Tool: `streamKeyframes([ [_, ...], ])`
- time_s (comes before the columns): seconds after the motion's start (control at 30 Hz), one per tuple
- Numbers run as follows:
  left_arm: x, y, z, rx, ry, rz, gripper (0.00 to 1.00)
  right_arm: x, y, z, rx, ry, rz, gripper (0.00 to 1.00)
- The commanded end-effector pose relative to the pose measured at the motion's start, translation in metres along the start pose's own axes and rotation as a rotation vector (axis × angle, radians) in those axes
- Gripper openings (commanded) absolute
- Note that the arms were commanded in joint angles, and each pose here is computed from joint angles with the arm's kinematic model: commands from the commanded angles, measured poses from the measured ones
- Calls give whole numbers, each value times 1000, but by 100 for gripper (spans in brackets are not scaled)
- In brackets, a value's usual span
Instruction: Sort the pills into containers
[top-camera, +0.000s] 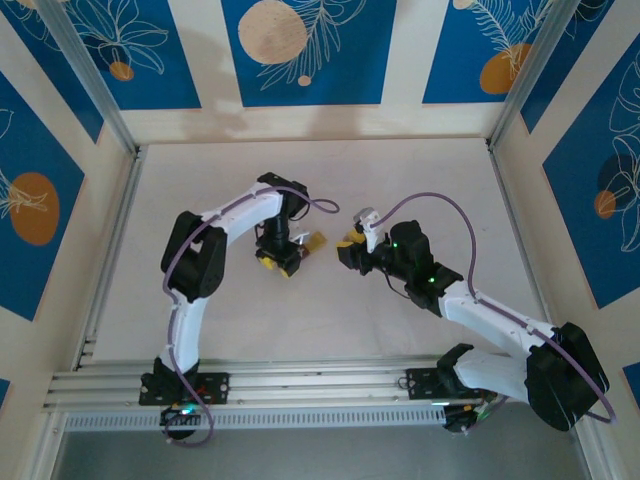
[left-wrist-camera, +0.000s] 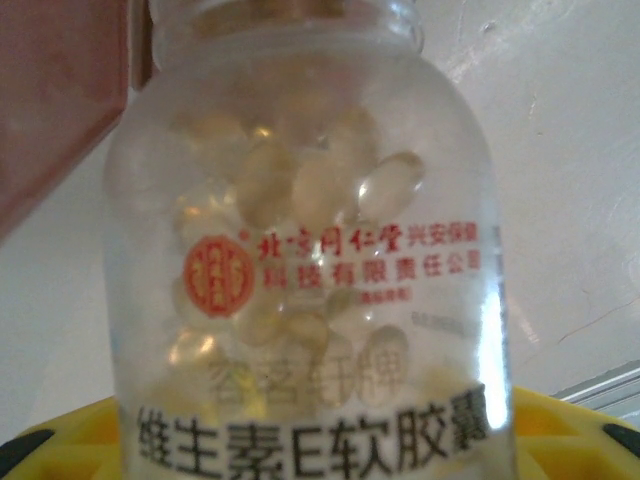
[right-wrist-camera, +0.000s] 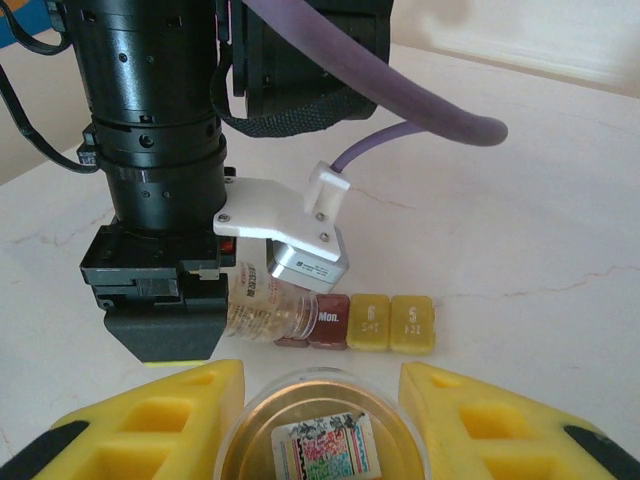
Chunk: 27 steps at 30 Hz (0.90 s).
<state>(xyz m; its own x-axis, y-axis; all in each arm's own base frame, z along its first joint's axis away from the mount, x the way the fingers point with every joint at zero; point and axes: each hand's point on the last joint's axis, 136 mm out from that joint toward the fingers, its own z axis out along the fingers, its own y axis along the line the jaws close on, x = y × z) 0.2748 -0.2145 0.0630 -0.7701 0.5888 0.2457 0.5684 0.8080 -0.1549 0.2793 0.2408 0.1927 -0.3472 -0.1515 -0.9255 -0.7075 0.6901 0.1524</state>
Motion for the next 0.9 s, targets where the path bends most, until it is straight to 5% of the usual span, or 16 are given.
streamKeyframes([
  [0.0, 2, 2, 5, -29, 34, 15, 0, -12, 5, -4, -19, -28, 2, 0],
  [0.43, -9, 2, -1, -20, -109, -2, 0, -8, 7, 0, -28, -16, 7, 0],
  [0.87, -3, 3, 3, -7, -136, 2, 0, -3, 5, 5, -23, 1, 8, 0],
])
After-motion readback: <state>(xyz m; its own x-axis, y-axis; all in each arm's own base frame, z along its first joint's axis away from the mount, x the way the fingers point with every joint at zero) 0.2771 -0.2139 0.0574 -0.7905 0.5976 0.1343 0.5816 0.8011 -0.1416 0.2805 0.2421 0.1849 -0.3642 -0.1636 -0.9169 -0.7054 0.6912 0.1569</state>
